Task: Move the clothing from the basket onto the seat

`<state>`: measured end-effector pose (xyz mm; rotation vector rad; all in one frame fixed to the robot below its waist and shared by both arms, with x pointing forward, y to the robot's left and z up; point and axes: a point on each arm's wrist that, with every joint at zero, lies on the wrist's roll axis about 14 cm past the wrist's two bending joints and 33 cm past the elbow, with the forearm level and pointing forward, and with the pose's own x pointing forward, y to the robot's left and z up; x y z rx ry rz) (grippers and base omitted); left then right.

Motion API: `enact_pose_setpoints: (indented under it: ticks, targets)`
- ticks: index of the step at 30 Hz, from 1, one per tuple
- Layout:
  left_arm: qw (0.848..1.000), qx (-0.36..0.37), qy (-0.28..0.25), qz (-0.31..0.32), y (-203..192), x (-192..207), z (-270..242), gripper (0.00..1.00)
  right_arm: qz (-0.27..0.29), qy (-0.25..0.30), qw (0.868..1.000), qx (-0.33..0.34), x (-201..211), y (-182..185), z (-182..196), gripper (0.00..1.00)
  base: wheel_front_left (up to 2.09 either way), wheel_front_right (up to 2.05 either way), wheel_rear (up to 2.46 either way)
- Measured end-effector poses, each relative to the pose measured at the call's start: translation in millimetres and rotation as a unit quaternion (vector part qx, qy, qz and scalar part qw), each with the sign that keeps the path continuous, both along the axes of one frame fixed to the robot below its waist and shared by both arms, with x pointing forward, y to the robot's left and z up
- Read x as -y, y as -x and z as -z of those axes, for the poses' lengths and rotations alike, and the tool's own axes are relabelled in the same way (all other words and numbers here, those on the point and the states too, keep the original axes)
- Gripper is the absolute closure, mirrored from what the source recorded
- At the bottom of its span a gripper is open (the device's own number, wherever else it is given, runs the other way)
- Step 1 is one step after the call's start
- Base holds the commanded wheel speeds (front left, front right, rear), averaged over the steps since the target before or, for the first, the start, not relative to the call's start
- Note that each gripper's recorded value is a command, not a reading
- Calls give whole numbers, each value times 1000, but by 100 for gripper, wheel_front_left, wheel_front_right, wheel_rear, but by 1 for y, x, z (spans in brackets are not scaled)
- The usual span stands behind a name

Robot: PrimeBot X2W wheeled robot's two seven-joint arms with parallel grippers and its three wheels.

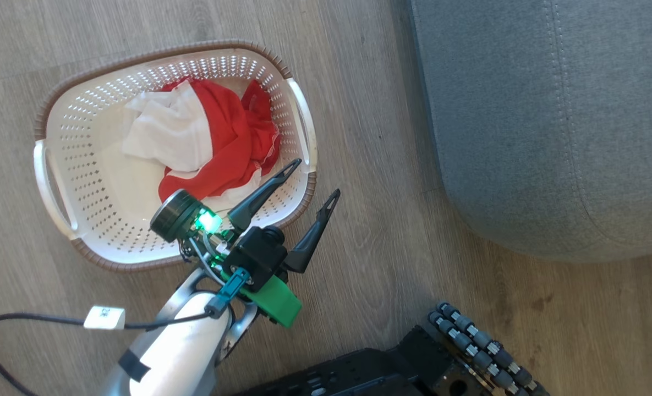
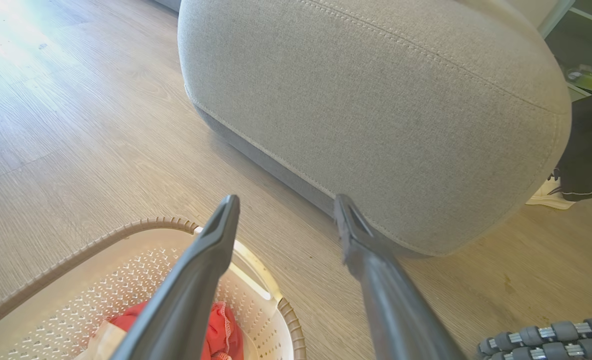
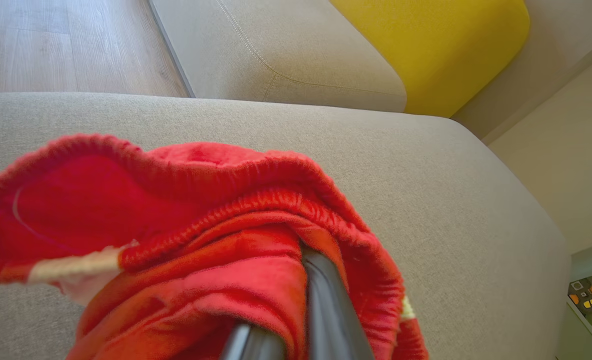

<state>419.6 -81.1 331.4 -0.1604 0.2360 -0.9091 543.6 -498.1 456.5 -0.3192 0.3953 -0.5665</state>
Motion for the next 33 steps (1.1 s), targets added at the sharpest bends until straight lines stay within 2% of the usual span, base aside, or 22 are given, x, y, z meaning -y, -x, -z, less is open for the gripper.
enact_pose_setpoints:
  ticks: [1,2,8,14,17,30,33]
  targets:
    - [1000,0,0,1,0,1,0,0,2,-1,1000,-4,0,2,1,5,0,0,0]
    - [1000,0,-1,2,1,1,0,0,2,-2,1000,-7,1,4,2,0,0,0,0]
    - [1000,9,0,6,1,4,-7,0,14,-13,1000,-1,2,10,-6,0,0,0,0]
    - [1000,24,3,5,-1,5,-23,0,36,-52,996,-58,-2,38,14,0,0,0,0]
    - [999,34,8,10,2,9,-36,0,41,-57,995,-70,-2,50,12,0,0,0,0]
    - [998,64,28,8,28,16,-95,0,26,-36,999,-12,1,67,-74,0,0,0,0]
    - [996,80,29,4,36,14,-113,0,2,-20,999,36,-6,66,-106,0,0,0,0]
